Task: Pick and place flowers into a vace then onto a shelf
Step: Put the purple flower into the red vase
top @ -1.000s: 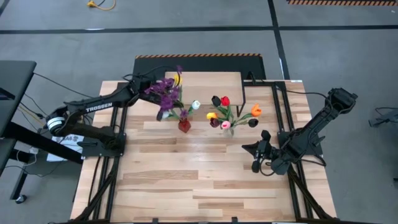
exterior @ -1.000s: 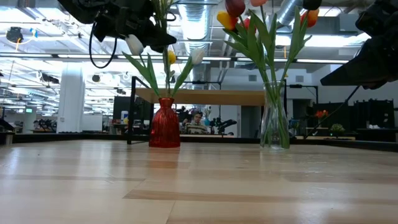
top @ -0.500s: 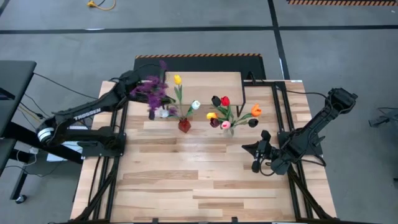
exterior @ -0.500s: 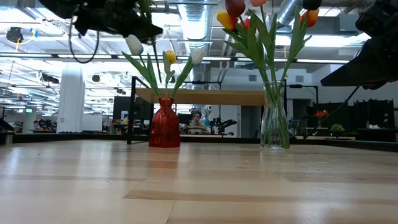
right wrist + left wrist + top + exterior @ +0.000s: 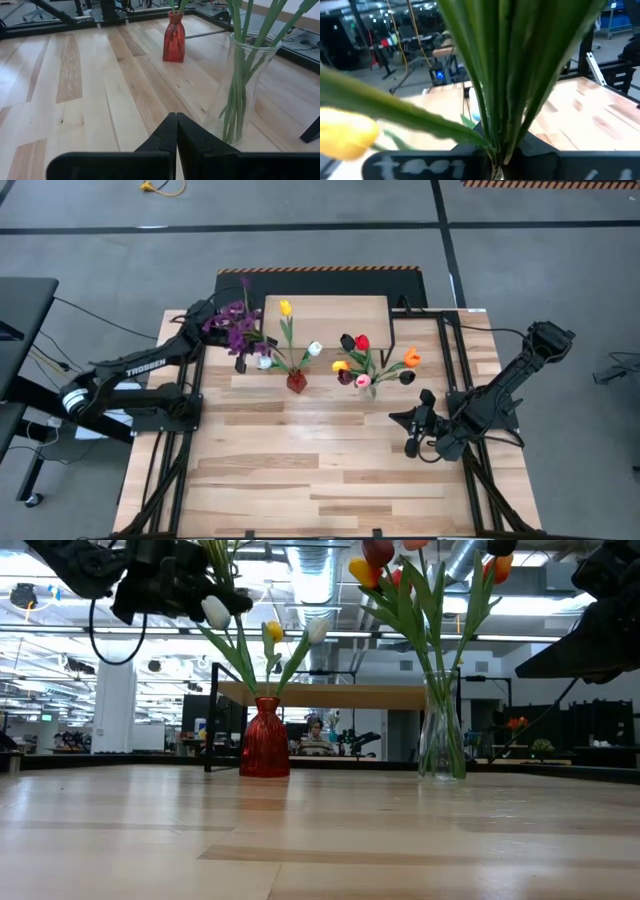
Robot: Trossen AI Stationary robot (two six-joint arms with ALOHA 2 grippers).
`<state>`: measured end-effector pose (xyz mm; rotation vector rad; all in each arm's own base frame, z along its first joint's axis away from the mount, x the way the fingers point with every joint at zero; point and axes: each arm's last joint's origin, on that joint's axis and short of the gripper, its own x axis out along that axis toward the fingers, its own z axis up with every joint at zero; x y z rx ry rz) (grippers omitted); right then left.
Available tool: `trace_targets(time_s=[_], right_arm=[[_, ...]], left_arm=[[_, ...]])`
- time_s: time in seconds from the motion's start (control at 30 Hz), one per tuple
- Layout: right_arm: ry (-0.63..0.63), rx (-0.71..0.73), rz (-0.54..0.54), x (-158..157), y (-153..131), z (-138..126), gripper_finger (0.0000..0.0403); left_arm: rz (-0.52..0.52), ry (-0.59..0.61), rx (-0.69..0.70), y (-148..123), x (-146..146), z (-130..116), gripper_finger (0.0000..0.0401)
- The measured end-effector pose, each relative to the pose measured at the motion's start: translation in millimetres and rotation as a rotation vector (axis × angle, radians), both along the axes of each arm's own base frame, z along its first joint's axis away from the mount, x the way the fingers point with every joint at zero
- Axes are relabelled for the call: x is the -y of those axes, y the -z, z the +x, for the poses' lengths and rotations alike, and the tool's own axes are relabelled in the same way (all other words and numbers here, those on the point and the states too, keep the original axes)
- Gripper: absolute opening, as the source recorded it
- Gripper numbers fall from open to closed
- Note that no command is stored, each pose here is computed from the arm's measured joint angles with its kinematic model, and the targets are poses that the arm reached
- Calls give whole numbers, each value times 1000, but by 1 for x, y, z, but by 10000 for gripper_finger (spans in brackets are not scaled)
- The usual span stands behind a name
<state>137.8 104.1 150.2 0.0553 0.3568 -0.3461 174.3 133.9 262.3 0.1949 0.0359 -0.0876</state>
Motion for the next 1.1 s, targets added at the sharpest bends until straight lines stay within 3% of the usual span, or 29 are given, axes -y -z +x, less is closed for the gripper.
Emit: trace_targets(time_s=[0.47, 1.1], right_arm=[[0, 0, 0, 0, 0, 0, 0], [0, 0, 0, 0, 0, 0, 0]], left_arm=[[-100, 49, 2, 6, -5, 7, 0], [-91, 97, 5, 6, 4, 15, 0]])
